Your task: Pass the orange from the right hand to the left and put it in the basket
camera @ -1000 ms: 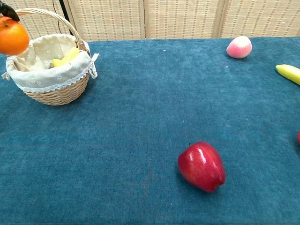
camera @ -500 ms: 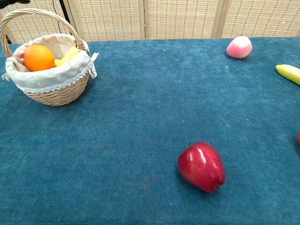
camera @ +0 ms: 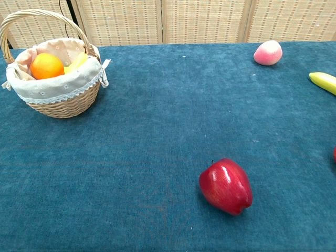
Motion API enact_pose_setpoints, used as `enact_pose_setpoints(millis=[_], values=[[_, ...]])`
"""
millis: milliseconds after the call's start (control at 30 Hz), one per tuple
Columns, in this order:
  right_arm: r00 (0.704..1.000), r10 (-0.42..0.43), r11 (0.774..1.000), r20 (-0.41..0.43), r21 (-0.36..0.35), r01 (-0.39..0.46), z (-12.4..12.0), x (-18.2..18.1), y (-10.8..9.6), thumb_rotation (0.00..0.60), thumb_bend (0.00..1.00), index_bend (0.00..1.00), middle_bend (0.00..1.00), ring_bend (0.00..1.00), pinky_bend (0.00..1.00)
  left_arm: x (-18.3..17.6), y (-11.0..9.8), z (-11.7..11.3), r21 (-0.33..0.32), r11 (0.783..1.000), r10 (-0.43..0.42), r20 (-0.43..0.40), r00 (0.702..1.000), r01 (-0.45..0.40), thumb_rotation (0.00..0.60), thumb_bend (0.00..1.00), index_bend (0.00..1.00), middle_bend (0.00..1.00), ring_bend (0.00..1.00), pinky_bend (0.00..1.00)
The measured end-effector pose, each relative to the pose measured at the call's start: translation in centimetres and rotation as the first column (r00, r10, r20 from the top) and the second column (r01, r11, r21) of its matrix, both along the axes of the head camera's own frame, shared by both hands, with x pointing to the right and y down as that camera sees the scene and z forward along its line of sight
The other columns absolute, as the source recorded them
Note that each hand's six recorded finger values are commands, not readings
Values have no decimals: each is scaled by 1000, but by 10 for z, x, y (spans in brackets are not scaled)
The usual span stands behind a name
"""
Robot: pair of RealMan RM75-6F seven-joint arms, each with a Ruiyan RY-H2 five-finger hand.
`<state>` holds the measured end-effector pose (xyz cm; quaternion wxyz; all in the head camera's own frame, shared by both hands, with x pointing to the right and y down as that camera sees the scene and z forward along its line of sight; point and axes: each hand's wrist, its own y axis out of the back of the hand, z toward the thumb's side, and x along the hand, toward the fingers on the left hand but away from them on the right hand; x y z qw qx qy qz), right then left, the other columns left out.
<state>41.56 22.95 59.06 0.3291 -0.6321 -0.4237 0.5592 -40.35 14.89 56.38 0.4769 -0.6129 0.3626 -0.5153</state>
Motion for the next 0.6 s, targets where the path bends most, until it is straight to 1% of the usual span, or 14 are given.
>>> enact_pose_setpoints(millis=[67,200,367,600], values=[[1000,-4,1000,-4,-1,4,0,-1,0,600,0,215,58,0,0,-14,10,0,-24,998,-59,-13,998,58,600,0,1,0,0,109],[1000,-11,1000,-14,-2,11,0,-2,0,600,0,216,58,0,0,-34,27,4,-67,989,-136,-33,990,133,600,0,1,0,0,109],[999,-28,1000,-18,4,28,1,-10,-3,600,0,193,57,0,0,-49,41,14,-91,982,-167,-18,986,165,600,0,1,0,0,109],[998,-62,998,-28,7,63,2,-21,-3,600,0,182,57,0,0,-66,50,27,-103,974,-203,-17,979,200,600,0,1,0,0,109]])
